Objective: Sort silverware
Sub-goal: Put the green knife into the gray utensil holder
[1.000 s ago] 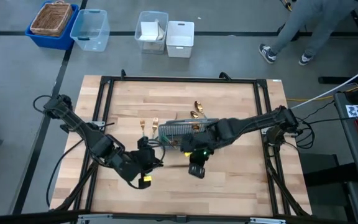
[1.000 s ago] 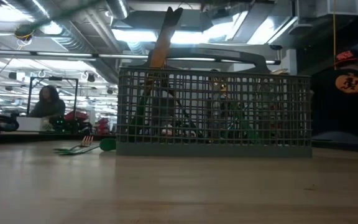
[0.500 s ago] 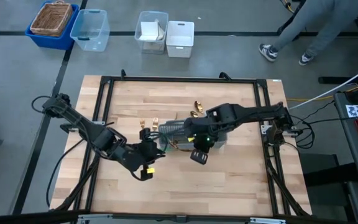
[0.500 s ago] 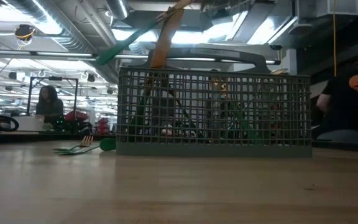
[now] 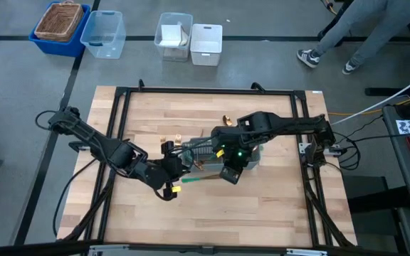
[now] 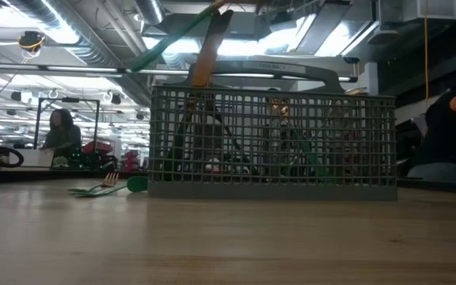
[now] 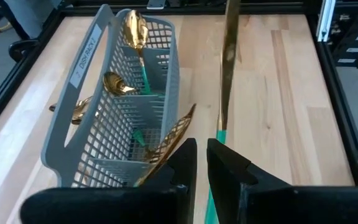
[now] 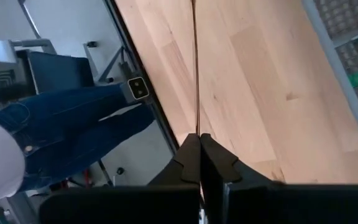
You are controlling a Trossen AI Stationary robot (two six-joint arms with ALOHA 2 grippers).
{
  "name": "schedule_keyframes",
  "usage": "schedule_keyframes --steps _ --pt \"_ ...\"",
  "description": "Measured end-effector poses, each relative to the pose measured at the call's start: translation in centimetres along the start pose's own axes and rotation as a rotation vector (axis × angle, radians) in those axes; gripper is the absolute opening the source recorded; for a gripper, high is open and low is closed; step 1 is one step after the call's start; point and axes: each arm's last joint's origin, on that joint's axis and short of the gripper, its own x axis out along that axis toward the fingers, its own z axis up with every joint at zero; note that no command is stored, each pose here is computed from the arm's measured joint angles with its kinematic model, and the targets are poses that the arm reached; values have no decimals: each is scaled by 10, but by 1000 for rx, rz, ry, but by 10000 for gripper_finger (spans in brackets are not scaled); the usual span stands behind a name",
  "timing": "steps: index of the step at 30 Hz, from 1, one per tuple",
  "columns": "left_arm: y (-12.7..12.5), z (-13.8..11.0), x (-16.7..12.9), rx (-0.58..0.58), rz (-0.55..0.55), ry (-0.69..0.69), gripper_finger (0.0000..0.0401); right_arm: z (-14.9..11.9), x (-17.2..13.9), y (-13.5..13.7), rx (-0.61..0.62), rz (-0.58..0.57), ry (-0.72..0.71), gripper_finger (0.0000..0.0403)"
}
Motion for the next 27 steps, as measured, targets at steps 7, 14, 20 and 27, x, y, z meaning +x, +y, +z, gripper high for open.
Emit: schedule_keyframes --steps 7,14,20,27 --pt "0 1 0 9 1 -3 29 4 -12 -7 34 0 -18 0" --pt "1 2 0 1 2 -11 29 14 -21 -11 48 -8 -43 0" --pt "4 3 2 -11 7 -8 29 11 -23 -11 31 -29 -37 0" --pt "6 2 4 -32 13 0 29 13 -20 -14 8 -70 -57 0"
